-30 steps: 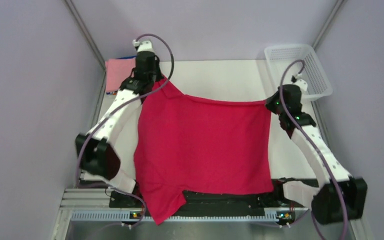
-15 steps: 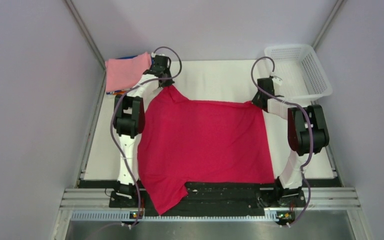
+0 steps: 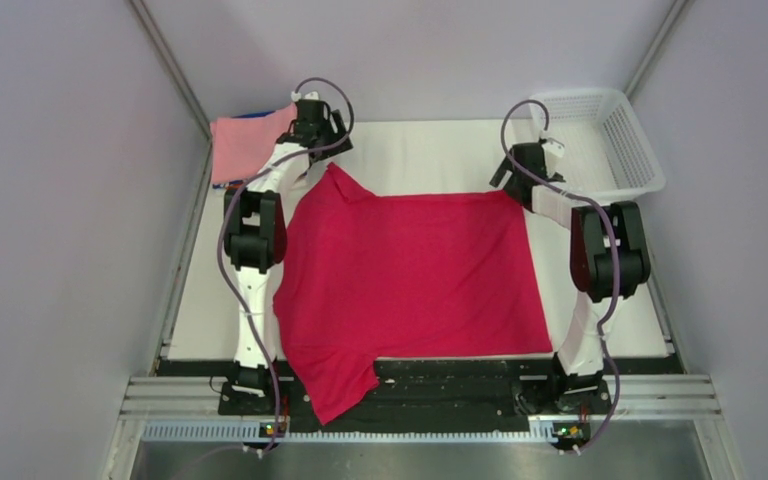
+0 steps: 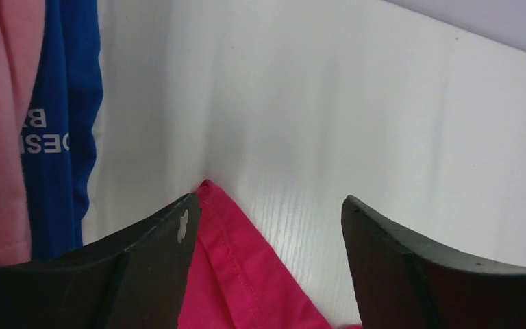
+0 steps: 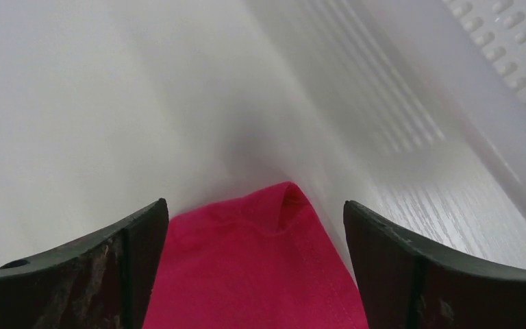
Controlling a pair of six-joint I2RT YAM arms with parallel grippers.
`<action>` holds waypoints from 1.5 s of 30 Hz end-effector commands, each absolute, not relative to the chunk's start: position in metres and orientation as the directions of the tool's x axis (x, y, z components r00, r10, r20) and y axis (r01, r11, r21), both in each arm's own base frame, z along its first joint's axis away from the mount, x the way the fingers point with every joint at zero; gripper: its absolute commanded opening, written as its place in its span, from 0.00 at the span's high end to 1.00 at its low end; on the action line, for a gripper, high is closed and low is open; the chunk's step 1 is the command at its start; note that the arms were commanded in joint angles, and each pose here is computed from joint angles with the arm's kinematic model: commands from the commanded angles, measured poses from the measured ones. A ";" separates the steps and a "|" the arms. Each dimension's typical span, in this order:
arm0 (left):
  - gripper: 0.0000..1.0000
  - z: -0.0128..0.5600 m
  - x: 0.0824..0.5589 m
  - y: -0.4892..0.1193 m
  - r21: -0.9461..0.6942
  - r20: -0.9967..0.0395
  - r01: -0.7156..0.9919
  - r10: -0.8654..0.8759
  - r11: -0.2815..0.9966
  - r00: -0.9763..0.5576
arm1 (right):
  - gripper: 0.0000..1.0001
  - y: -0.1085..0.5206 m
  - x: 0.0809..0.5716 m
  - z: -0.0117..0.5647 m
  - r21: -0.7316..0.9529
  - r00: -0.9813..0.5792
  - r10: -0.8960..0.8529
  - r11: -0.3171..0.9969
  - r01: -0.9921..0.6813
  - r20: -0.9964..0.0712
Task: Fold and stack the t-shirts
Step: Flatten out the tshirt
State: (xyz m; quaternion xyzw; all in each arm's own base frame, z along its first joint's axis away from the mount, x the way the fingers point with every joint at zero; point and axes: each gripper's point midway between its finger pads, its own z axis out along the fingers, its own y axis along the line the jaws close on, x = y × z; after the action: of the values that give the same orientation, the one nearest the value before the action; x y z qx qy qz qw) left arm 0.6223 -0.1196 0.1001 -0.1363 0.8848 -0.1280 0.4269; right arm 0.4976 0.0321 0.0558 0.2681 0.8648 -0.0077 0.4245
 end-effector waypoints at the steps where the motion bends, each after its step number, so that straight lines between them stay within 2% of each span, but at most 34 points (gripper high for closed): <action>1: 0.18 0.150 0.633 -0.135 -0.423 -0.760 -0.022 -0.367 0.906 -0.537 | 0.01 0.030 0.515 0.101 0.262 -0.422 0.465 0.851 0.455 -0.778; 2: 0.11 0.146 0.628 -0.139 -0.439 -0.745 -0.018 -0.374 0.899 -0.552 | 0.01 0.034 0.511 0.105 0.279 -0.420 0.469 0.855 0.437 -0.777; 4: 0.05 0.156 0.613 -0.146 -0.481 -0.728 0.004 -0.397 0.876 -0.560 | 0.01 0.042 0.502 0.110 0.307 -0.419 0.475 0.860 0.408 -0.774; 9: 0.01 0.147 0.561 -0.157 -0.594 -0.661 0.025 -0.470 0.804 -0.585 | 0.01 0.067 0.470 0.110 0.332 -0.457 0.466 0.878 0.344 -0.758; 16: 0.01 0.124 0.517 -0.171 -0.614 -0.599 -0.004 -0.469 0.790 -0.649 | 0.01 0.094 0.446 0.091 0.368 -0.522 0.465 0.885 0.285 -0.715; 22: 0.01 0.109 0.524 -0.181 -0.641 -0.571 -0.008 -0.484 0.768 -0.663 | 0.01 0.106 0.437 0.069 0.377 -0.584 0.463 0.886 0.271 -0.667; 36: 0.05 0.076 0.523 -0.176 -0.585 -0.547 -0.086 -0.471 0.806 -0.692 | 0.01 0.101 0.435 0.054 0.335 -0.609 0.452 0.892 0.304 -0.652; 45: 0.05 0.083 0.557 -0.197 -0.654 -0.542 -0.031 -0.497 0.755 -0.678 | 0.01 0.102 0.433 0.046 0.327 -0.628 0.445 0.895 0.303 -0.638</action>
State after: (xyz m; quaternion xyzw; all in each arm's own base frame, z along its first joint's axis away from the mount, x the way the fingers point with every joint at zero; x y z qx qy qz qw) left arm 0.5300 -0.1812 0.0610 -0.1637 0.8829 -0.2766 0.3424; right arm 0.4253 0.0978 0.0406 0.2105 0.9006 0.0899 0.3696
